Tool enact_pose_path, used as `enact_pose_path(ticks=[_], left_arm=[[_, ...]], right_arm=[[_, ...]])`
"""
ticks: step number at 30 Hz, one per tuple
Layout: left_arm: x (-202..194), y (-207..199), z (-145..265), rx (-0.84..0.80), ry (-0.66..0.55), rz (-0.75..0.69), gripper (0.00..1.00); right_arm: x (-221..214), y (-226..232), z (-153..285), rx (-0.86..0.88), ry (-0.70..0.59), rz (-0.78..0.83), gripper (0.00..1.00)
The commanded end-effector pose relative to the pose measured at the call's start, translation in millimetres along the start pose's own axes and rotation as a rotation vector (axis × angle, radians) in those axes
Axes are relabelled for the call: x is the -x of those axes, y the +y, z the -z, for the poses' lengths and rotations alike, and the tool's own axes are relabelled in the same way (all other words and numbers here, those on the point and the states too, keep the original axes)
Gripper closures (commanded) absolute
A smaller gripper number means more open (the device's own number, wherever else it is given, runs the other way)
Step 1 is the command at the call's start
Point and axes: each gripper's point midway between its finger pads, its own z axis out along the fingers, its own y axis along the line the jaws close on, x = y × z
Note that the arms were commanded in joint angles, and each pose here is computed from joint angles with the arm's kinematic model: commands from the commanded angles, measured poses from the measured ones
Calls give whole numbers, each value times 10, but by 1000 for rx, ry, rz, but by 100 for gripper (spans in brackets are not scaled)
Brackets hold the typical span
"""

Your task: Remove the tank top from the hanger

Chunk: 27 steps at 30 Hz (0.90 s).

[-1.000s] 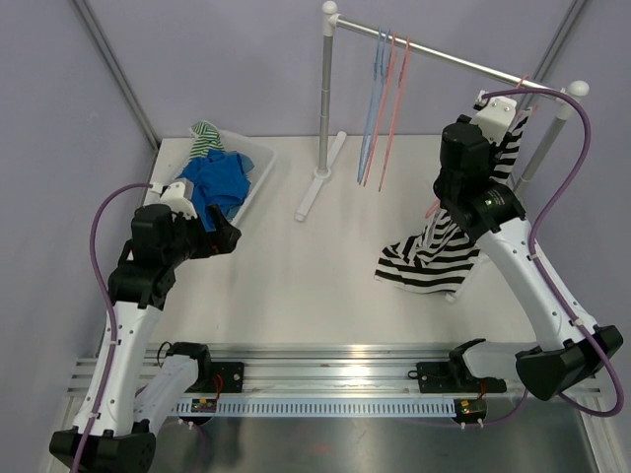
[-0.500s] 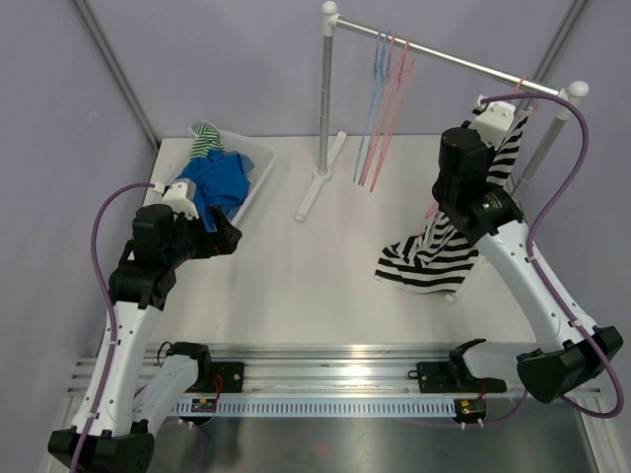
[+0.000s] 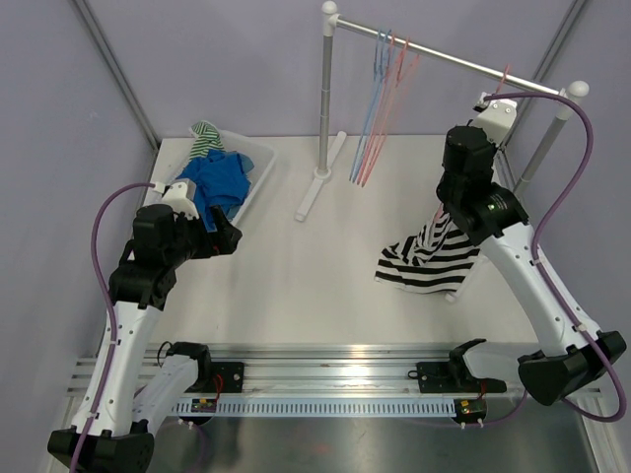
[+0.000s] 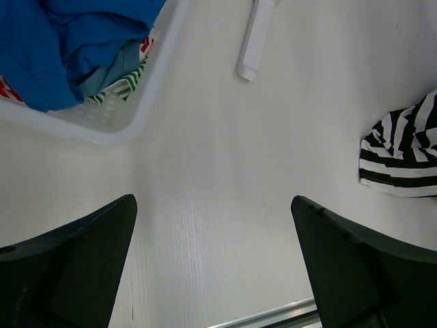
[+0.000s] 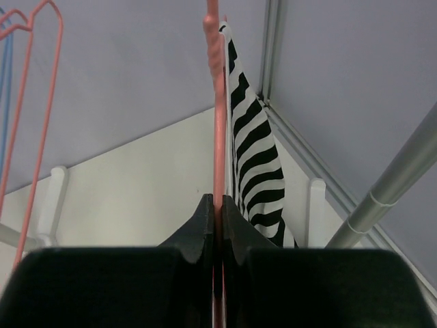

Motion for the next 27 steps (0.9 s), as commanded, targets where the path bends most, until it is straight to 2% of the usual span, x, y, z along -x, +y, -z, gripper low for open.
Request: enact_pose_path(ticks=[1,13,20,23,27], left_arm=[[173,-33,10,-9,-67,-28,1],[179,-15,26,1,-77,-30,1],[201,-13,38,6,-84,-31,1],[216,-33,53,-4,-94,-31,1],[243,-82,79,-24,-99,-29,1]], right_arm=[[547,-5,217,95,-96,-164,100],[709,152,627,375,-105,-246,100],[517,242,943,564,-34,-216,100],[383,234,1127,664,-20,-144,100],[224,112,1304,708,18,-105,100]])
